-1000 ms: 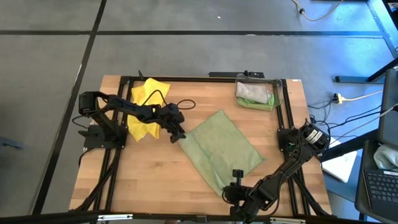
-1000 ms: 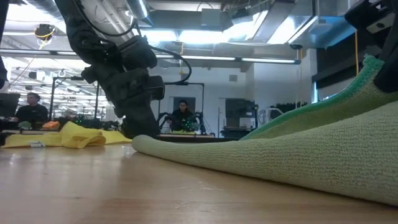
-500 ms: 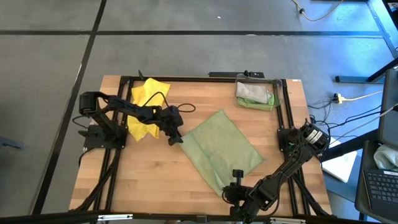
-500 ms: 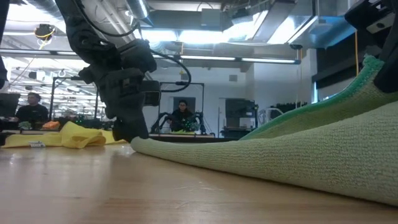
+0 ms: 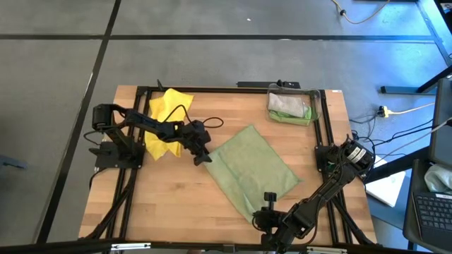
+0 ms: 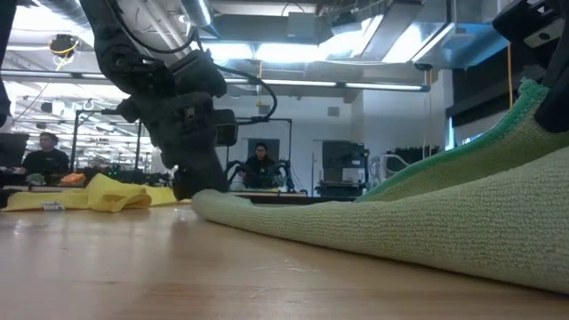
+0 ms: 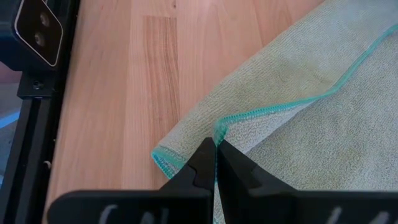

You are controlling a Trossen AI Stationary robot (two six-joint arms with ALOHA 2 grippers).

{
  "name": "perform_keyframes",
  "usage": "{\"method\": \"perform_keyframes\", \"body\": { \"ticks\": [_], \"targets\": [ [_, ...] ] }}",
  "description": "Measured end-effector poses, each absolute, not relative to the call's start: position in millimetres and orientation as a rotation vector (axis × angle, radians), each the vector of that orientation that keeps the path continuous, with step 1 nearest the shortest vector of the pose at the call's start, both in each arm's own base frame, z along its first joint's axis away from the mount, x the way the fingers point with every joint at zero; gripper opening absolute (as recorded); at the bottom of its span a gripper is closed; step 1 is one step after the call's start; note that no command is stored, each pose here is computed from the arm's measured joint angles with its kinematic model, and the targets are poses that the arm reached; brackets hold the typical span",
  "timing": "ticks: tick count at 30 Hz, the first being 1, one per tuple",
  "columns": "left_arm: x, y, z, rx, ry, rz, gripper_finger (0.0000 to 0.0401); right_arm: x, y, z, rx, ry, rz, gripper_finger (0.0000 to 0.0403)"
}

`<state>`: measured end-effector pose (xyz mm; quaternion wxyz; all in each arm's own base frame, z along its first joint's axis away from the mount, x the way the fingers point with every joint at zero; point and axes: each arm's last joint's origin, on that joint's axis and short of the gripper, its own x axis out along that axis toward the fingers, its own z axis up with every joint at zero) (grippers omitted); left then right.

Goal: Fold microfiber towels
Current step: Fold the light green cloth

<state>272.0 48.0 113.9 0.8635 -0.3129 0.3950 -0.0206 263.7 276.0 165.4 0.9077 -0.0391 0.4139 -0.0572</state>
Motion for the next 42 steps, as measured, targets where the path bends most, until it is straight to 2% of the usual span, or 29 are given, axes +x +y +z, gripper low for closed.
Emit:
{"method": "perform_keyframes", "body": {
  "ticks": [16,28,42],
  "targets": [
    [275,48,116,-0.574,0.788,0.006,0.0185,264,276,165,-0.096,0.856,-0.111,0.0011],
    [279,13,115,-0.393,0.809,-0.045,0.0183,263,276,165,-0.104,0.857,-0.110,0.0011],
    [275,10,111,-0.394,0.880,0.066,0.0126,263,276,165,-0.100,0.858,-0.110,0.0011]
  ]
}}
